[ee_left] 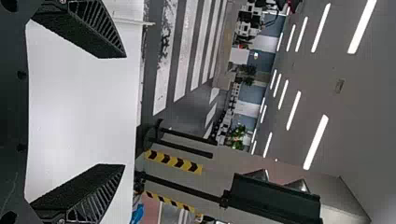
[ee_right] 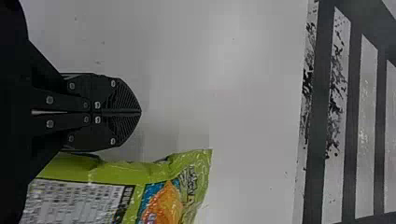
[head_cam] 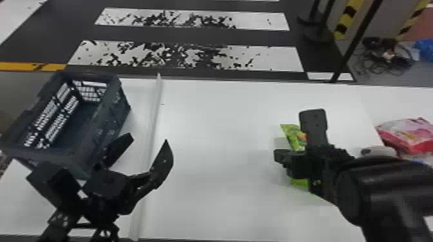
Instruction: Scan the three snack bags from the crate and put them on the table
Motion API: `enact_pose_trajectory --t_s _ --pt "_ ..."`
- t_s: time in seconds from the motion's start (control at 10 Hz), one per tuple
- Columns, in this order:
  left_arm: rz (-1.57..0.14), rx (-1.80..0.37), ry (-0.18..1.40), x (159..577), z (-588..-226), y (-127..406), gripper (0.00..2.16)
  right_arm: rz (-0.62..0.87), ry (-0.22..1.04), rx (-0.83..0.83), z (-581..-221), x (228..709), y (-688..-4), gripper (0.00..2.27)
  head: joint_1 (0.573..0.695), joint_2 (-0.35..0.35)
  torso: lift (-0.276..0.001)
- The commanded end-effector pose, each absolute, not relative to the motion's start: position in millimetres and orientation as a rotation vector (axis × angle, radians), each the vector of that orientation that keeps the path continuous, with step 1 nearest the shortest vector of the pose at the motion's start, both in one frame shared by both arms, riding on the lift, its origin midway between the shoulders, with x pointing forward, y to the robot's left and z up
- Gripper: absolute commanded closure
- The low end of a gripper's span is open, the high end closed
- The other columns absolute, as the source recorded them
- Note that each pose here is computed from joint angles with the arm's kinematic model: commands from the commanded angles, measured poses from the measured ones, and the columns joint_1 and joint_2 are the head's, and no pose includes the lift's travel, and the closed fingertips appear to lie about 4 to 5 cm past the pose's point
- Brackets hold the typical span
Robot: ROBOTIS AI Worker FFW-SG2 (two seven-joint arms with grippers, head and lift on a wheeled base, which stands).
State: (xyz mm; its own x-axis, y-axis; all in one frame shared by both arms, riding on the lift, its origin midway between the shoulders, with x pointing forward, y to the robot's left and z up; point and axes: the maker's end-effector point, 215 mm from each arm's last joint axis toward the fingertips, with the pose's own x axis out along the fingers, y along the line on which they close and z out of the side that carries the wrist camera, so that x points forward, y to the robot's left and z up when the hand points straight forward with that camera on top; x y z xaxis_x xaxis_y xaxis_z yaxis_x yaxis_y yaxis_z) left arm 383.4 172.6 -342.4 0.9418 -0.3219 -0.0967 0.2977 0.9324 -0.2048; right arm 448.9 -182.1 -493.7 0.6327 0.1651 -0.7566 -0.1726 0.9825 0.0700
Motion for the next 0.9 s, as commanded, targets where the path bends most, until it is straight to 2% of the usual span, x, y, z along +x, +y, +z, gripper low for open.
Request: enact_pose_trajectory --t_s 0.0,0.1,0.3,0.6,0.8 --pt "-0.308 -0.180 0.125 384 -342 172 0.03 0.178 0.764 0.024 -449 419 -195 2.13 0.695 -0.014 -0.094" --pt "-0.309 -0.155 0.130 383 -344 168 0.03 0.139 0.690 0.033 -428 418 -215 2.13 0.695 -0.016 -0.094" --pt "-0.325 -0.154 0.127 382 -343 159 0.03 0.099 0.628 0.094 -412 417 -244 2.13 0.695 -0.070 -0.094" --pt "-0.329 -0.156 0.107 377 -335 156 0.03 0.059 0.586 0.108 -430 428 -263 2.13 0.695 -0.135 -0.094" --pt "-0.315 -0.154 0.103 376 -333 160 0.03 0.043 0.543 0.092 -447 443 -270 2.13 0.695 -0.150 -0.094"
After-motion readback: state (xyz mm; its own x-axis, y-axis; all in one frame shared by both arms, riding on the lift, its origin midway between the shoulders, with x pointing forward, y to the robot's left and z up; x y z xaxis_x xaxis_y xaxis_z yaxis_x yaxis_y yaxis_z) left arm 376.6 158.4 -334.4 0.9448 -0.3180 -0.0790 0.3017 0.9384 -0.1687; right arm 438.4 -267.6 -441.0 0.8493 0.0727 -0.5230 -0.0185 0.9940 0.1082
